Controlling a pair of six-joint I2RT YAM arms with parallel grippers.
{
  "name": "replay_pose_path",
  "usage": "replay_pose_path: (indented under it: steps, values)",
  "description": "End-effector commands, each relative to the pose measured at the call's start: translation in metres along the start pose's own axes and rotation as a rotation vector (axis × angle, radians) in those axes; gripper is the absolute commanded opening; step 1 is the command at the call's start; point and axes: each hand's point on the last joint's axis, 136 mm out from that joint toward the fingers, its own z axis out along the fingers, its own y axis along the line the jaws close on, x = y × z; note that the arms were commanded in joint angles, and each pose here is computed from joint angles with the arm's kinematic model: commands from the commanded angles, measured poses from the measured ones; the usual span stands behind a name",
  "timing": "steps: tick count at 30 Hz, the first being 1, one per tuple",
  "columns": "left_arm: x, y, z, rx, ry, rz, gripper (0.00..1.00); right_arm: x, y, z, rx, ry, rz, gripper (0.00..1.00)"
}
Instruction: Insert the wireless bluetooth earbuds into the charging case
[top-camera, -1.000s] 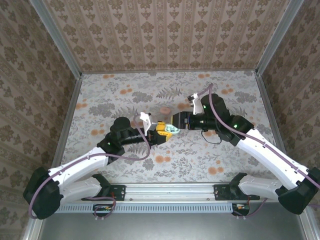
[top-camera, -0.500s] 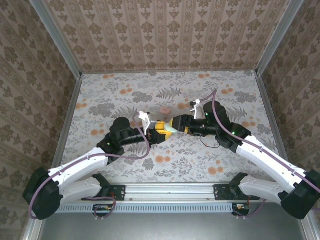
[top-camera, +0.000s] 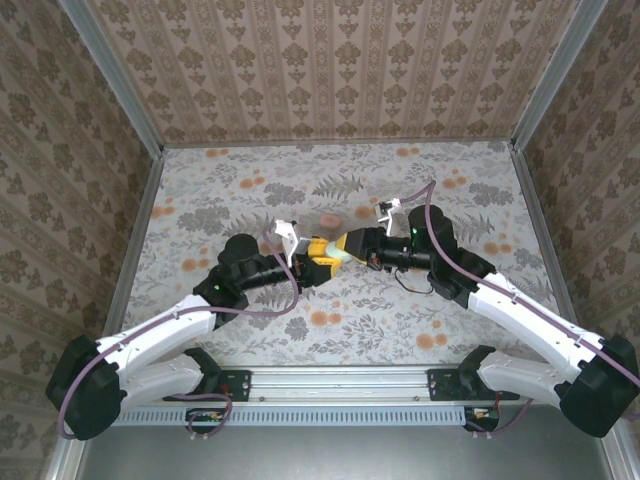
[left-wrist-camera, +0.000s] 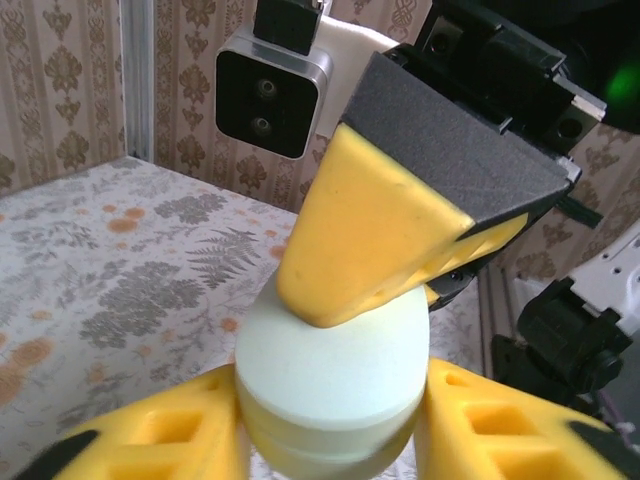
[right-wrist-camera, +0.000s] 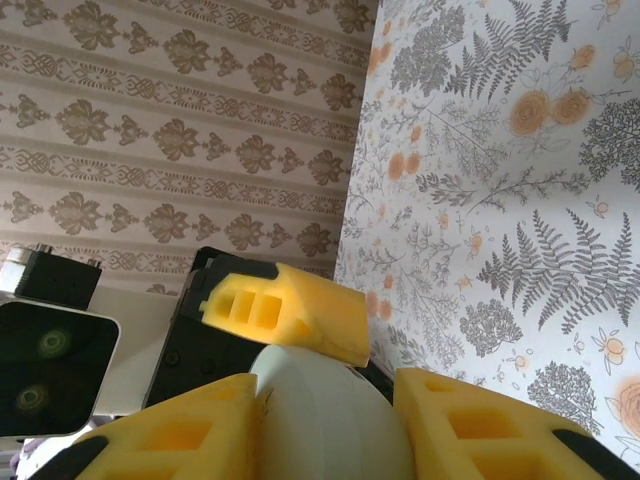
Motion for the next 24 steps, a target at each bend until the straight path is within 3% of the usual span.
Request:
replay_pose_path:
  steps: [1, 6, 9, 16, 24]
  values:
    - [-0.009, 0.0, -0.005, -0.025, -0.023, 0.017, 0.55, 0.003, 0.007, 0.003, -0.04, 0.021, 0.023, 0.31]
    - [-0.007, 0.004, -0.018, -0.091, -0.011, 0.029, 0.9, -0.011, 0.0, -0.002, -0.011, -0.018, 0.038, 0.31]
    - [-0.005, 0.008, -0.03, -0.146, -0.006, 0.037, 1.0, -0.022, -0.012, -0.005, 0.02, -0.05, 0.05, 0.28]
    - [0.008, 0.028, -0.063, -0.315, 0.037, 0.005, 1.0, -0.045, -0.064, -0.003, 0.141, -0.096, 0.046, 0.26]
    - [0.041, 0.057, -0.106, -0.533, 0.105, -0.129, 1.0, -0.045, -0.154, 0.03, 0.3, 0.011, 0.016, 0.23]
